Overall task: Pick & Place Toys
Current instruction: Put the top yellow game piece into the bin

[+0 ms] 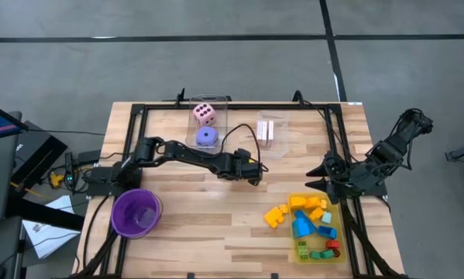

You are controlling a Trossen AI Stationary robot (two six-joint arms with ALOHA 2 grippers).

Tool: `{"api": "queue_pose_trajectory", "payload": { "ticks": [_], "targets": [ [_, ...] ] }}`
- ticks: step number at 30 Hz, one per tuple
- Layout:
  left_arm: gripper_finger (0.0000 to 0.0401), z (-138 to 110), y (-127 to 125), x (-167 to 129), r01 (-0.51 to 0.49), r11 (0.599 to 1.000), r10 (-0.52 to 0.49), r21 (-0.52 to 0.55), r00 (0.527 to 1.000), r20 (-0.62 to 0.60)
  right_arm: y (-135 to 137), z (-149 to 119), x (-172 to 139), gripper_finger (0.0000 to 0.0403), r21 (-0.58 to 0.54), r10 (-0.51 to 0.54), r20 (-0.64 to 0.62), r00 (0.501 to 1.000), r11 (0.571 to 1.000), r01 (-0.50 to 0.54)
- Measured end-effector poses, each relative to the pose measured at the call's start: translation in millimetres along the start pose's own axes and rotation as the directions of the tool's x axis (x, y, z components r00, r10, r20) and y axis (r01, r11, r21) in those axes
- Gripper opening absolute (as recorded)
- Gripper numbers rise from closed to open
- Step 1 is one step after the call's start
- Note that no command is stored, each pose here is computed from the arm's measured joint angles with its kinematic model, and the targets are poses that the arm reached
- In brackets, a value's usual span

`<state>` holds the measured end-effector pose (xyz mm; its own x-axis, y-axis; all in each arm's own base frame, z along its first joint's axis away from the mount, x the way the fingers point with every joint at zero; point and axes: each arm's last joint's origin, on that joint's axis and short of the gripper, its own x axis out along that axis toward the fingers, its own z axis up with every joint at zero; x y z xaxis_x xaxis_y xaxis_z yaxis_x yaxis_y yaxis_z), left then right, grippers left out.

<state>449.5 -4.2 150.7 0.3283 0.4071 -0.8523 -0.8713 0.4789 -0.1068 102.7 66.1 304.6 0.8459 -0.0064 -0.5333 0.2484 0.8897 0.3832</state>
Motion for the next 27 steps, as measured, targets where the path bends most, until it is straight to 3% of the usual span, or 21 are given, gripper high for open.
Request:
{"api": "queue_pose_trajectory", "payload": {
  "ticks": [9,16,27],
  "targets": [
    [0.0379,-6,0,17,-0.002,1.0,0.001,-0.012,0.999,-0.033,0,0,0,0.0194,-0.001,0.0,0.0,1.0,1.0,0.0],
    [0.0371,-7,-1,19,-0.013,0.997,0.012,-0.081,1.0,-0.018,0,0,0,0.0194,-0.001,0.001,0.0,1.0,1.0,-0.001],
    [0.0277,-8,-1,19,-0.01,0.997,0.008,-0.081,1.0,-0.028,0,0,0,0.0194,-0.003,0.004,-0.003,1.0,1.0,-0.004]
  ]
}}
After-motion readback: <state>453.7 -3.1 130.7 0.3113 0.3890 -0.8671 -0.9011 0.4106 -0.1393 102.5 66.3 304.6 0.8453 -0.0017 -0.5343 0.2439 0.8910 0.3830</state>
